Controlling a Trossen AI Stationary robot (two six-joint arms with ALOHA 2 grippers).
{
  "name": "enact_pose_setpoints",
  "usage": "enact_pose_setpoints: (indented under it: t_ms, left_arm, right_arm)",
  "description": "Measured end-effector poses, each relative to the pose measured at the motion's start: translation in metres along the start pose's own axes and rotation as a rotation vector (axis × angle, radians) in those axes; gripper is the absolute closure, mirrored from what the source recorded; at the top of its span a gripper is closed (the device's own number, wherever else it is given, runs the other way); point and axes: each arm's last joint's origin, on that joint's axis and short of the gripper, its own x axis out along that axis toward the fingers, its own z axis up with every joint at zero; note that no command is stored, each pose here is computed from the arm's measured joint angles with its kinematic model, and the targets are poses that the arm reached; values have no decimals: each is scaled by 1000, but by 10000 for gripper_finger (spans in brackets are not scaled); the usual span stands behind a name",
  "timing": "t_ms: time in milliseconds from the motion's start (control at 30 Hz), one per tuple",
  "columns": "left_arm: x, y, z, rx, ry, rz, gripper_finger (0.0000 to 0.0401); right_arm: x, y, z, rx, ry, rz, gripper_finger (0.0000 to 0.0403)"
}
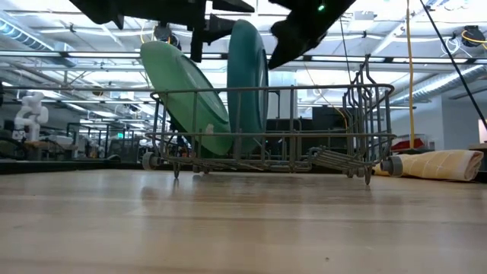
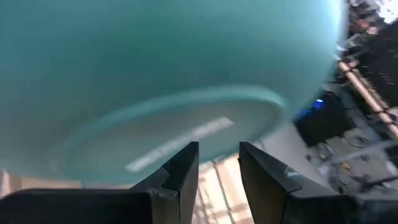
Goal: Sort dishes
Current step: Put the blue plate into the dish rack
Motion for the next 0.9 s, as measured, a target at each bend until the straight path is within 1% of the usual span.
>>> enact_pose_setpoints:
  t_ms: [133,300,433,533,633,767,900]
  left_arm:
    - [0,2,-4,18,40,21,264]
    - [-3,-2,-3,99,51,-15,264]
    - [-10,-7,6,183,31,-46,263]
    - [-14,-8,8,238,52,-44,250]
    - [-18,-6,9,254,72,7,224]
    - [-20,-2,5,276,119,88,192]
    - [-20,-1,6,279,101,139,176]
  right_arm:
    - [14,5,1,10,-19,46,294]
    - [16,7,-1,-3,-7,49,294]
    - [16,6,-1,-5,-3,54,294]
    - [15,6,-1,-4,-4,54,294]
    - [15,6,-1,-3,-4,79,294]
    - [15,7,-1,2,-5,83,294]
    - [15,7,-1,5,-7,83,294]
